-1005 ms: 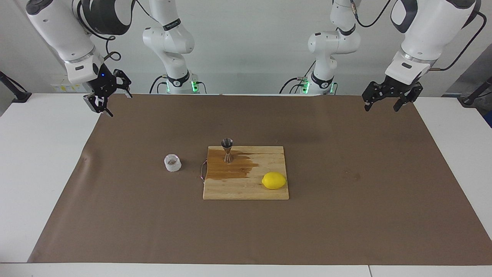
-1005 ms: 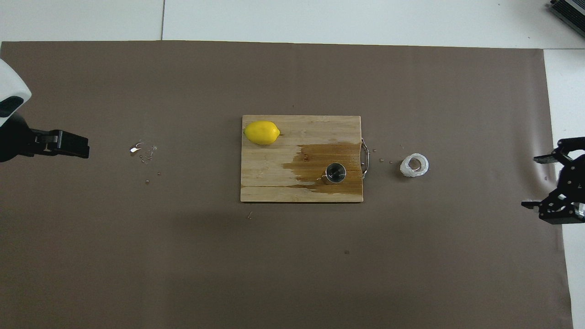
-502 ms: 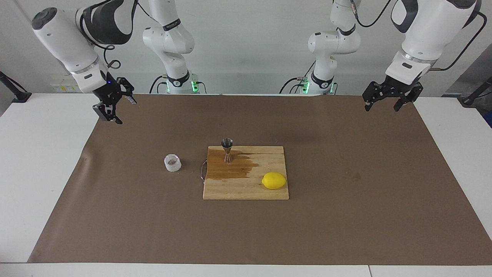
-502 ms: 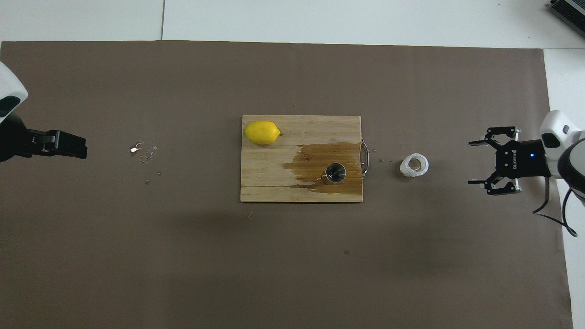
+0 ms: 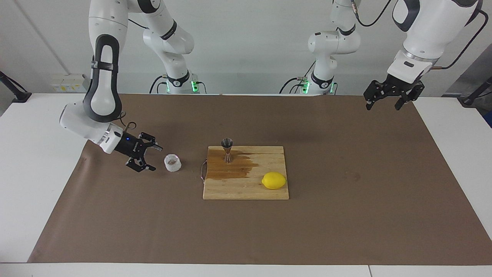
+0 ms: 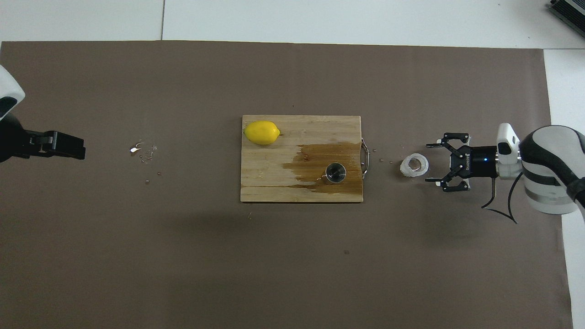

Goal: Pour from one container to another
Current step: 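Close the right gripper around the small white cup, then lift the white cup with the right gripper above the metal cup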

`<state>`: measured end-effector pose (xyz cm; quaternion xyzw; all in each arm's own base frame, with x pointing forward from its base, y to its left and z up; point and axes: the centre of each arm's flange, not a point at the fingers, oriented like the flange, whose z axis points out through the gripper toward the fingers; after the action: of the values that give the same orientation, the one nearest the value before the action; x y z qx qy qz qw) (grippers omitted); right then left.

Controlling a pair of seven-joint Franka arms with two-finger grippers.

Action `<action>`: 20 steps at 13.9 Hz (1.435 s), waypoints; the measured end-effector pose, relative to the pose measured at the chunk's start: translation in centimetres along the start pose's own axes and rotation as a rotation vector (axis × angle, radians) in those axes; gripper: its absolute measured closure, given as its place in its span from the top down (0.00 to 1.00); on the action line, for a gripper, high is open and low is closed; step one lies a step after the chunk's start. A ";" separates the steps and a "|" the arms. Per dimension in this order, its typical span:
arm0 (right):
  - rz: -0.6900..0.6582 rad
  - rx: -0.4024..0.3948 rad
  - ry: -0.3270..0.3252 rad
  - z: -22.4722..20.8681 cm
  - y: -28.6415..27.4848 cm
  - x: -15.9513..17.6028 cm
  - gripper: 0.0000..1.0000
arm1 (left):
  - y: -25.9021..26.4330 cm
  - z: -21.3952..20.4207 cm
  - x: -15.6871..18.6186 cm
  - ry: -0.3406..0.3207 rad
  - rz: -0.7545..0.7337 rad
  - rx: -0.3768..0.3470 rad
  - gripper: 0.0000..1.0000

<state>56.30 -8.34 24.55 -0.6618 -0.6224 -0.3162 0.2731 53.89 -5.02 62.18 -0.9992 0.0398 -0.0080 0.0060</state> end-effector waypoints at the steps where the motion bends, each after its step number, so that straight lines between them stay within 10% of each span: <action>1: -0.001 0.012 0.005 0.6 -0.1 0.0 1.00 | 0.0 0.0 0.0 0.000 0.000 0.000 1.00; 7: -0.041 0.044 -0.008 3.2 0.2 2.1 1.00 | -0.2 0.0 0.0 0.002 -0.004 0.000 1.00; 12: -0.085 0.017 -0.055 3.5 0.2 2.0 0.53 | -1.6 0.0 0.0 0.005 -0.034 -0.014 1.00; 20: 0.032 0.011 -0.179 3.2 1.6 12.4 0.52 | -2.7 0.0 0.0 0.006 -0.057 -0.026 1.00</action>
<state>58.43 2.01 31.90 -0.6956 -0.6355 -0.2483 0.2250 54.13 -2.31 62.24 -0.9998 0.0116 -0.0106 -0.0073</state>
